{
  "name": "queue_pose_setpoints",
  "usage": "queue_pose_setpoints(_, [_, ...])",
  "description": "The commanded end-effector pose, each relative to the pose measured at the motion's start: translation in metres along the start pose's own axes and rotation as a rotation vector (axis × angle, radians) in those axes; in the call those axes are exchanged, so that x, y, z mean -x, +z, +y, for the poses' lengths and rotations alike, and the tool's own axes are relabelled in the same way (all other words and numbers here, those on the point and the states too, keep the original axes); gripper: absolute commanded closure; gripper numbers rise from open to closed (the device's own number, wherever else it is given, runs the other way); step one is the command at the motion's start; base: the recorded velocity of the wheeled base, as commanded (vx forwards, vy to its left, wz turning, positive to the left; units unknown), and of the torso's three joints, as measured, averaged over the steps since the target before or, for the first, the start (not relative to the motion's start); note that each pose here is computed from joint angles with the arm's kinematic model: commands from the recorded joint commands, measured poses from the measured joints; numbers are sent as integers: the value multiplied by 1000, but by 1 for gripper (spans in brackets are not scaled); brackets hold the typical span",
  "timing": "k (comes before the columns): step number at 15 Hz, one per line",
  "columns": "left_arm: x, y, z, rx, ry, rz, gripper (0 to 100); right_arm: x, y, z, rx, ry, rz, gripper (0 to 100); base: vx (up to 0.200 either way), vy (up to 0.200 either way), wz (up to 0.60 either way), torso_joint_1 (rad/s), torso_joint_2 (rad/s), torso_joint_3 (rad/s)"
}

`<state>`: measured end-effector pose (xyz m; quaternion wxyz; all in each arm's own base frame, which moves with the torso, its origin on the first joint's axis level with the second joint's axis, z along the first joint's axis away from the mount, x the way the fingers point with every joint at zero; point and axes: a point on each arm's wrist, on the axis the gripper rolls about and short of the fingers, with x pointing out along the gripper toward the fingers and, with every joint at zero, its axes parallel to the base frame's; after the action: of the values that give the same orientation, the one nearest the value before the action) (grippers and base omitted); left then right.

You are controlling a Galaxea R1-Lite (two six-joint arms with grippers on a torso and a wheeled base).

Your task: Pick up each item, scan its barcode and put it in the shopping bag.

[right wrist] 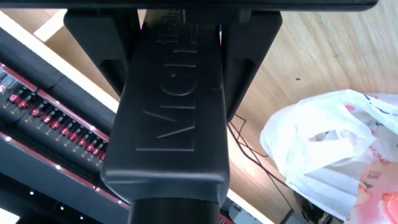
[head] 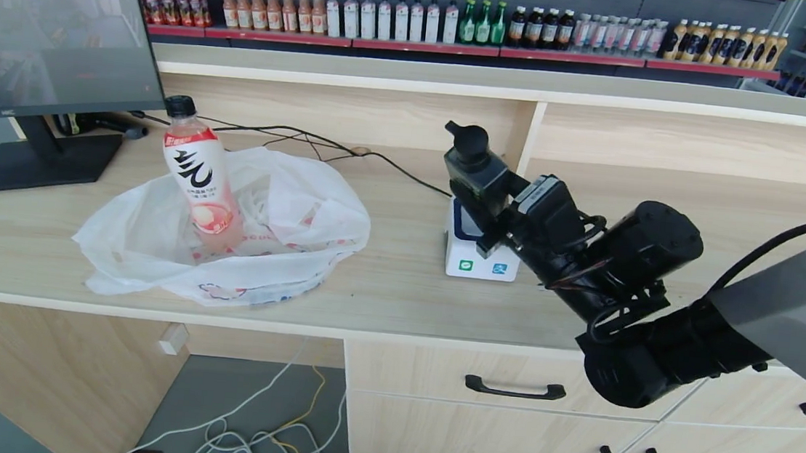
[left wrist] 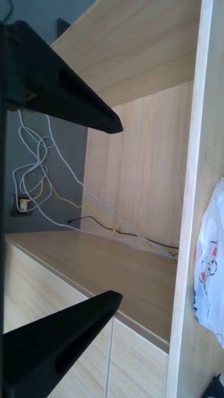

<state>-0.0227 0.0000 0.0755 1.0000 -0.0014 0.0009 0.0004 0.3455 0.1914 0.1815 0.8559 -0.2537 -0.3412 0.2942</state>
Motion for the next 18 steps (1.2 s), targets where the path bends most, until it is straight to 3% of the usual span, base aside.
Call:
queue_pose_setpoints(1, [0,0,0,0,1,0,0,0,35,9,-84,-25,-24,100,0,0,0,0,0,0])
queue_pose_setpoints(4, [0,0,0,0,1,0,0,-4,73,18,-302,-164,-8,100,0,0,0,0,0,0])
queue_pose_setpoints(8, [0,0,0,0,1,0,0,14,87,11,-455,-246,36,100,0,0,0,0,0,0])
queue_pose_setpoints(13, [0,0,0,0,1,0,0,39,99,25,-678,-381,143,100,0,0,0,0,0,0])
queue_pose_setpoints(18, [0,0,0,0,1,0,0,53,96,21,-672,-397,182,100,0,0,0,0,0,0])
